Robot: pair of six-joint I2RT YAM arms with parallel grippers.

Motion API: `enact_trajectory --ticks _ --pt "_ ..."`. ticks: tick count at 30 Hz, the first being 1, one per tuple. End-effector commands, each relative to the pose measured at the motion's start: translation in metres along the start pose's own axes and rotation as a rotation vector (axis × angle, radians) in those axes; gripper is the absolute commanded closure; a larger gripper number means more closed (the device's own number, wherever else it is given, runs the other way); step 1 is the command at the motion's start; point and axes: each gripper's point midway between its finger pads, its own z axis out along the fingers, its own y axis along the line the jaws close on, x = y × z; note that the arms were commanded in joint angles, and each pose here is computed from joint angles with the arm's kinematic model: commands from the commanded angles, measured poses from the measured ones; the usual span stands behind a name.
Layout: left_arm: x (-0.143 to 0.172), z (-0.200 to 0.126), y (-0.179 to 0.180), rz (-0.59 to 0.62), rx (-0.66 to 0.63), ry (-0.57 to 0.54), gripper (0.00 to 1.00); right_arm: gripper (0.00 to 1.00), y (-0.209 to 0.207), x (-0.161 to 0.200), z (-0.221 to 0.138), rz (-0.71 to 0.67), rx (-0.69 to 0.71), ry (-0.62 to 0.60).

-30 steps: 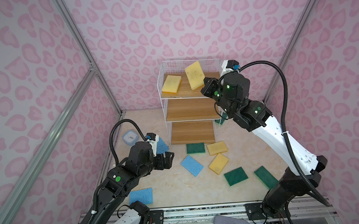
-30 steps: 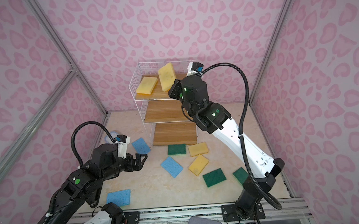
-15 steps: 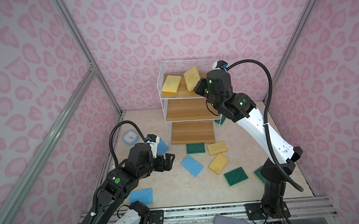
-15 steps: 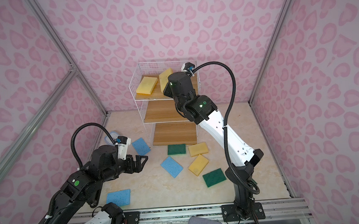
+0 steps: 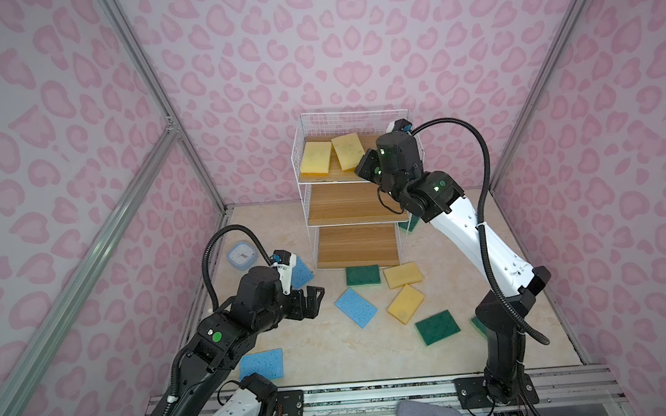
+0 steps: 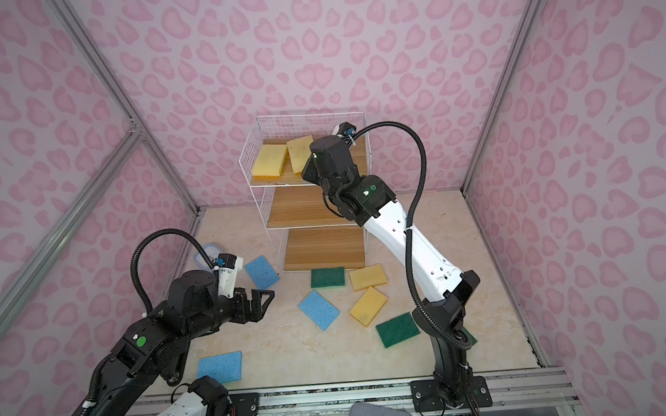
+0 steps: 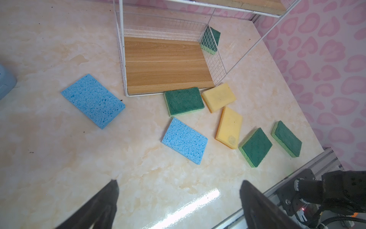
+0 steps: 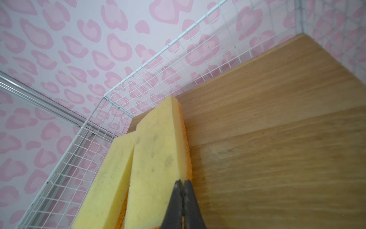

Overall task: Arrange cleaning sponges on a shelf
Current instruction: Place the cleaning sponge at the shelf.

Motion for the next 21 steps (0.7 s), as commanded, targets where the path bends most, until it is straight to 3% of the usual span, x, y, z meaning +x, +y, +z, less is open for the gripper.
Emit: enact_trajectory --ticks 1,10,21 --pt "0.000 -0.001 0.003 0.012 -0.017 -0.002 0.03 1.00 0.010 0.004 0.004 0.012 -0.050 0.017" --pt "0.001 0.002 0.005 0.010 -0.027 0.005 0.03 1.00 0.015 0.016 -0.002 0.023 -0.099 0.043" --pt "0.000 0.004 0.005 0.006 -0.029 0.005 0.03 1.00 0.013 0.004 -0.014 0.029 -0.091 0.002"
